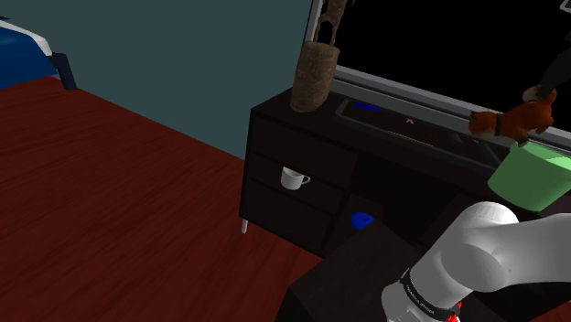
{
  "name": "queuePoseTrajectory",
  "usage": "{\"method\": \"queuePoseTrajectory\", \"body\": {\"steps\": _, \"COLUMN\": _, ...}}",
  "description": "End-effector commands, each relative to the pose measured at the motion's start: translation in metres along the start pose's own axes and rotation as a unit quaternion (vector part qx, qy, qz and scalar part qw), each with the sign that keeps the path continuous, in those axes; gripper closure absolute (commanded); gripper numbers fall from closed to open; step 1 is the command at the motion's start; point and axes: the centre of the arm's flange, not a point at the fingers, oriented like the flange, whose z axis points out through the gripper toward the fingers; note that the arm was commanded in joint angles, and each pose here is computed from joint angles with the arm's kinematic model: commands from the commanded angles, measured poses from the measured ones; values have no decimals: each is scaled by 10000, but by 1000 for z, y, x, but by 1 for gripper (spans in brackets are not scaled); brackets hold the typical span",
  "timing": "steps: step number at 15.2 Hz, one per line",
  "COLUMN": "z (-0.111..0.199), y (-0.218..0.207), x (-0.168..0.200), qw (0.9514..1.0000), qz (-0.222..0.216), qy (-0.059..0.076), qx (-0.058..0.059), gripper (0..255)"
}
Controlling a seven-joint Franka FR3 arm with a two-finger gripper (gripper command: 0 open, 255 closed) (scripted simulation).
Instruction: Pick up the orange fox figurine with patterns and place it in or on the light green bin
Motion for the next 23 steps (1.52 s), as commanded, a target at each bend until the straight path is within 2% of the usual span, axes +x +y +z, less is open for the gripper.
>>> {"method": "queuePoseTrajectory", "body": {"steps": 1, "z": 1, "y": 8, "x": -27, "qw": 10000, "qz": -2, "qy": -7, "qx": 3, "gripper": 255}}
{"method": "queuePoseTrajectory", "body": {"steps": 14, "z": -2, "y": 52, "x": -197, "qw": 10000, "qz": -2, "qy": -7, "qx": 3, "gripper": 255}}
{"method": "queuePoseTrajectory", "body": {"steps": 23, "z": 46, "y": 52, "x": -199, "qw": 10000, "qz": -2, "qy": -7, "qx": 3, "gripper": 255}}
